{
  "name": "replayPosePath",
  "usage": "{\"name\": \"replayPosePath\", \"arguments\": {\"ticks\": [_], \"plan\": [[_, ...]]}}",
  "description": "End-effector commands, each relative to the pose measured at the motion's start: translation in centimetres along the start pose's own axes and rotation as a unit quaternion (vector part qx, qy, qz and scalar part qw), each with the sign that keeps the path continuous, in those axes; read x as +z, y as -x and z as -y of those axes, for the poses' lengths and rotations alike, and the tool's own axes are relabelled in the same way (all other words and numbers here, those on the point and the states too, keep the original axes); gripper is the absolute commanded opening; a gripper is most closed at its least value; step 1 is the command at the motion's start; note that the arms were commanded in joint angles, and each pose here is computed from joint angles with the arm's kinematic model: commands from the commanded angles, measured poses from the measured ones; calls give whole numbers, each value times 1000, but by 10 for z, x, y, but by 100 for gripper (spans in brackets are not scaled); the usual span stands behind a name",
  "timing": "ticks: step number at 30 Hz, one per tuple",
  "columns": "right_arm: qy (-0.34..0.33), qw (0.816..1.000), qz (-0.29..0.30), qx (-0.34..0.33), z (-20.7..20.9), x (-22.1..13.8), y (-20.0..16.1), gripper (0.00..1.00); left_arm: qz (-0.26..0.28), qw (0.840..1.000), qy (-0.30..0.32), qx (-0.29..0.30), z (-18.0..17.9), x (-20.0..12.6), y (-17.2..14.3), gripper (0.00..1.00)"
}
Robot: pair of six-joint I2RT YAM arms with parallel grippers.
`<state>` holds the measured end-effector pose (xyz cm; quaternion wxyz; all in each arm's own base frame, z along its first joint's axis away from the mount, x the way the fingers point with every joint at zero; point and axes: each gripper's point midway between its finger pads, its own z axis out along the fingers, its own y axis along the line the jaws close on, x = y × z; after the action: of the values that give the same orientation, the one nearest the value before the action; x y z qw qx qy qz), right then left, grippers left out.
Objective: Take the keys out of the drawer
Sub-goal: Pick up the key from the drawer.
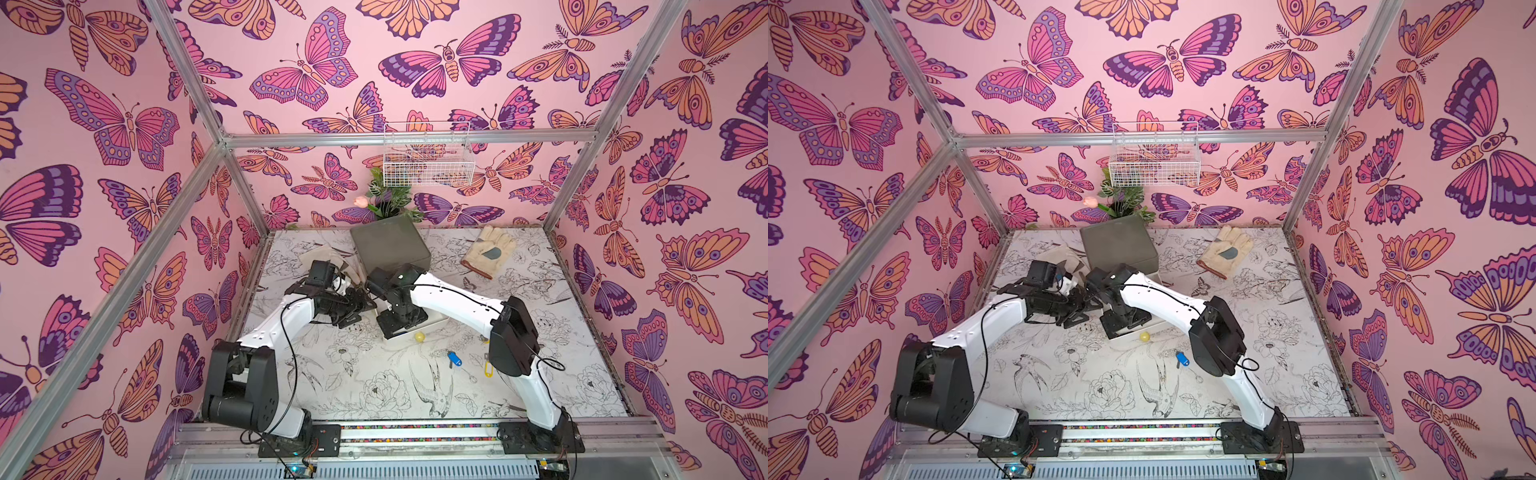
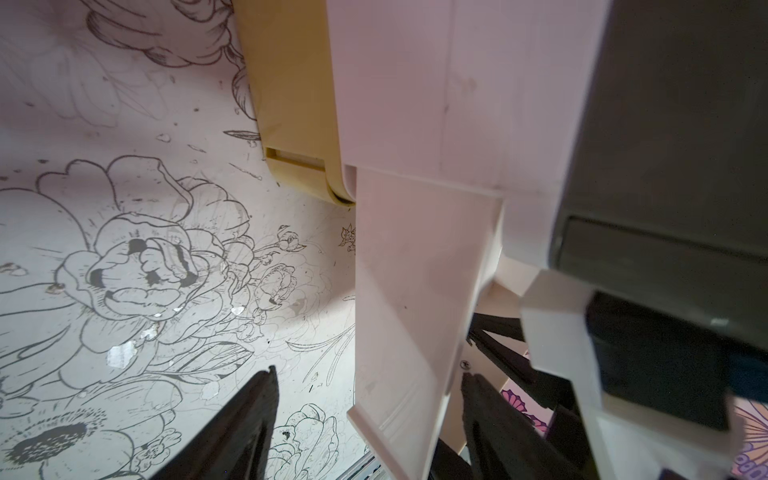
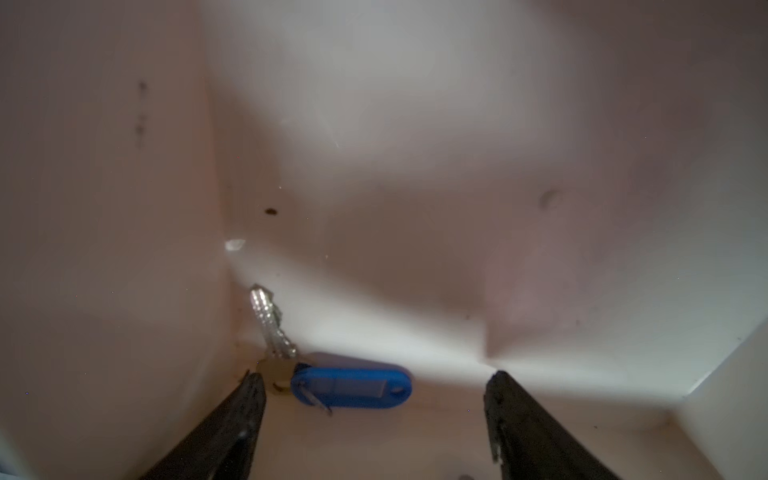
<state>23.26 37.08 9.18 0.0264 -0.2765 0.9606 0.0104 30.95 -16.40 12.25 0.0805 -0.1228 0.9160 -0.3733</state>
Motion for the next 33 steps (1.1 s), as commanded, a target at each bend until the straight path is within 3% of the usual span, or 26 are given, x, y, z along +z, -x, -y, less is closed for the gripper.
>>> {"name": "replayPosePath", "arguments": {"ticks": [1, 6, 9, 14, 15, 17, 33], "plan": [[19, 998, -58, -17, -14, 23, -23, 87, -3, 1000, -3, -2, -3, 3, -2, 76], [17, 995, -94, -15, -16, 42, -37, 84, -5, 1000, -3, -3, -5, 4, -5, 76], [2, 996, -94, -12, -11, 48, -37, 74, -4, 1000, -2, -3, -6, 4, -5, 76], [-14, 997, -74, -9, -6, 50, -27, 36, -8, 1000, -1, -5, -7, 6, -6, 76], [-16, 997, -74, -7, -5, 52, -27, 20, -9, 1000, -1, -6, -8, 6, -7, 76], [-25, 997, -74, -3, -1, 55, -28, 0, -7, 1000, 0, -5, -8, 6, -7, 76], [-112, 990, 79, 19, 44, -7, -2, 0, -12, 1000, 4, -7, -12, 9, -8, 76]]}}
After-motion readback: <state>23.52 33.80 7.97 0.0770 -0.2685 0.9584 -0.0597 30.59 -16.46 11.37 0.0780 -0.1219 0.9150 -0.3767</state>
